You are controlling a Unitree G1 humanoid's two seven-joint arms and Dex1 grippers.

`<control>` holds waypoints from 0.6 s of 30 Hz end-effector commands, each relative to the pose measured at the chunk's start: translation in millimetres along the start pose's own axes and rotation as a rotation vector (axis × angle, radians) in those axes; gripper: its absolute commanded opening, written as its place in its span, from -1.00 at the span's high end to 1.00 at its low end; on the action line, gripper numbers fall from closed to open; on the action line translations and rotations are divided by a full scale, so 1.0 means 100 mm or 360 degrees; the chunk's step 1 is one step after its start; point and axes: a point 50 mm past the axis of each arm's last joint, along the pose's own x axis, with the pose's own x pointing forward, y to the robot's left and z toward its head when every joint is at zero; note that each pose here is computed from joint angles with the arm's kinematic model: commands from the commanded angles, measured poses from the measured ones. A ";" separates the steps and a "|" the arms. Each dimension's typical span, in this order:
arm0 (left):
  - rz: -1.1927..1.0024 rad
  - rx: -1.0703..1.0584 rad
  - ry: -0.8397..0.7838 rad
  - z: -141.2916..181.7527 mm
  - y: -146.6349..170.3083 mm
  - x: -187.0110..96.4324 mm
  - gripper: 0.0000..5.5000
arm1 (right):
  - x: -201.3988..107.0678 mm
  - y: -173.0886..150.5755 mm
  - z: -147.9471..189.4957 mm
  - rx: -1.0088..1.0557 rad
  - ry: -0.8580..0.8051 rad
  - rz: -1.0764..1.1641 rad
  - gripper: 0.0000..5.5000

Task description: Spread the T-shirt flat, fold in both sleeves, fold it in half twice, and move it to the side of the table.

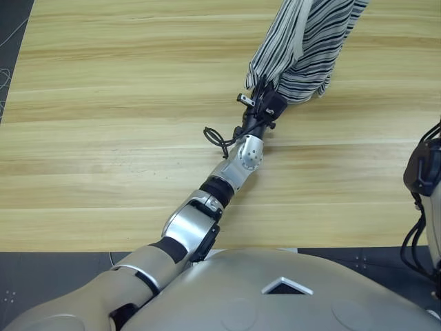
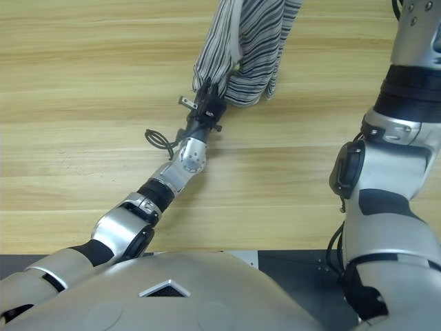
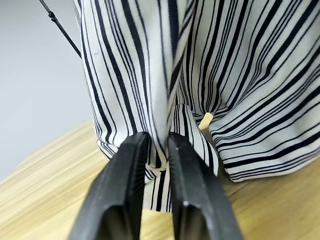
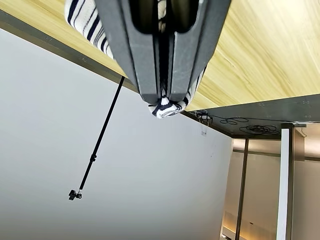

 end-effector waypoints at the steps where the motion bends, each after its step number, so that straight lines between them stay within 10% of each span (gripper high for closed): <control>1: 0.0022 0.0014 0.0002 0.00 0.02 0.00 0.95 | -0.01 0.00 0.02 -0.0009 -0.0001 0.0014 0.96; 13: 0.0014 0.0029 -0.0025 0.01 0.04 0.01 0.95 | -0.02 0.00 0.00 -0.0003 0.0007 0.0018 0.96; 18: -0.0459 -0.0074 -0.0426 0.06 0.26 -0.28 0.95 | -0.28 0.07 -0.43 -0.0052 0.0280 0.0245 0.96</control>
